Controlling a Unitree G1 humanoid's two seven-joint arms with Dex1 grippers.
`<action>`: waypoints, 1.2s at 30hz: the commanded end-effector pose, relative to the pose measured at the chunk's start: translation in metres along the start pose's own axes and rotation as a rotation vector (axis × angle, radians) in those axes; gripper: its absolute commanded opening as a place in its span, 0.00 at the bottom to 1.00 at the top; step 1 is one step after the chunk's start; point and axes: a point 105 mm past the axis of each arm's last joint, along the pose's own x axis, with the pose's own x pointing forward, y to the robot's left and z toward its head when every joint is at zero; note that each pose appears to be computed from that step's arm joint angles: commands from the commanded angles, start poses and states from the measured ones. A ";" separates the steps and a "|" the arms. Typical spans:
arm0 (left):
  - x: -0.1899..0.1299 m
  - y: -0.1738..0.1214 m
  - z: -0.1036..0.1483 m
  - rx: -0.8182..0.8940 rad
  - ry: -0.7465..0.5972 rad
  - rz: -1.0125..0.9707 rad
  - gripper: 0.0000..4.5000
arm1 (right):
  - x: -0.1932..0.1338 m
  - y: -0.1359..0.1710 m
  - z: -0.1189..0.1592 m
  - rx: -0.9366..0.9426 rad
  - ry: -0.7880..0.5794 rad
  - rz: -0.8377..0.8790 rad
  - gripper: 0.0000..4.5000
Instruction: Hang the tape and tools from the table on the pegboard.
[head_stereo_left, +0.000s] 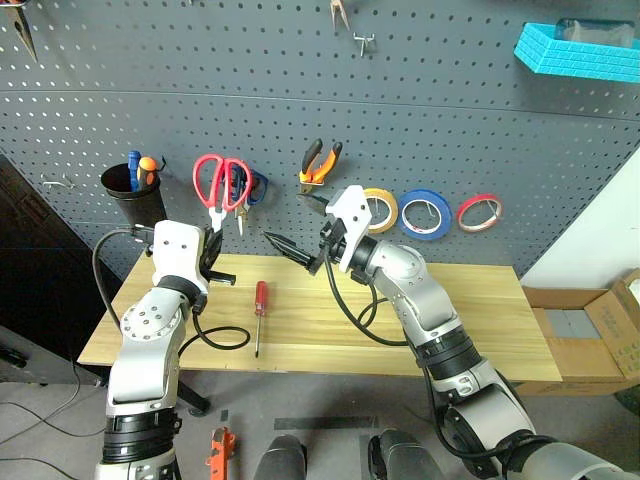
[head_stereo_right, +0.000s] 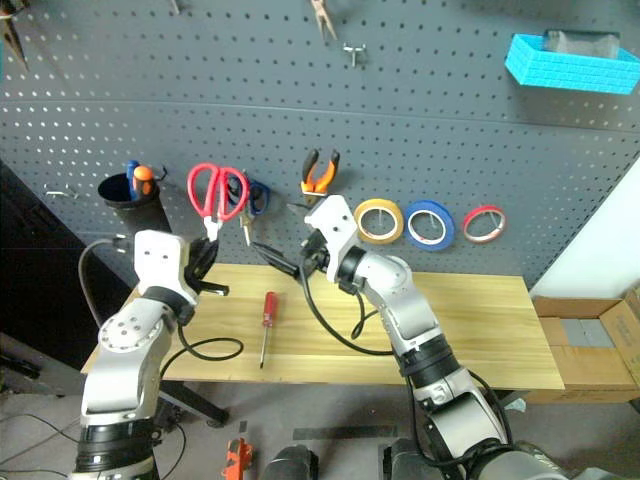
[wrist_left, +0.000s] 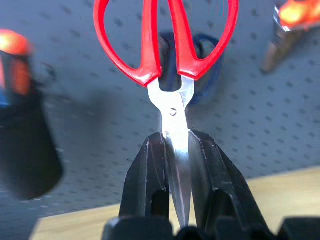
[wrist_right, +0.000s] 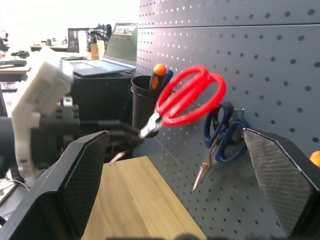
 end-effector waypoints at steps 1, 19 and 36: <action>0.007 -0.002 0.012 0.011 -0.041 -0.017 0.06 | 0.002 -0.001 0.013 -0.022 -0.035 -0.013 1.00; 0.022 -0.014 0.002 0.000 0.041 -0.030 0.75 | 0.001 -0.001 0.006 -0.009 0.002 -0.038 1.00; -0.002 -0.029 -0.108 -0.202 0.344 0.128 0.89 | -0.010 0.048 -0.049 -0.045 0.281 0.277 1.00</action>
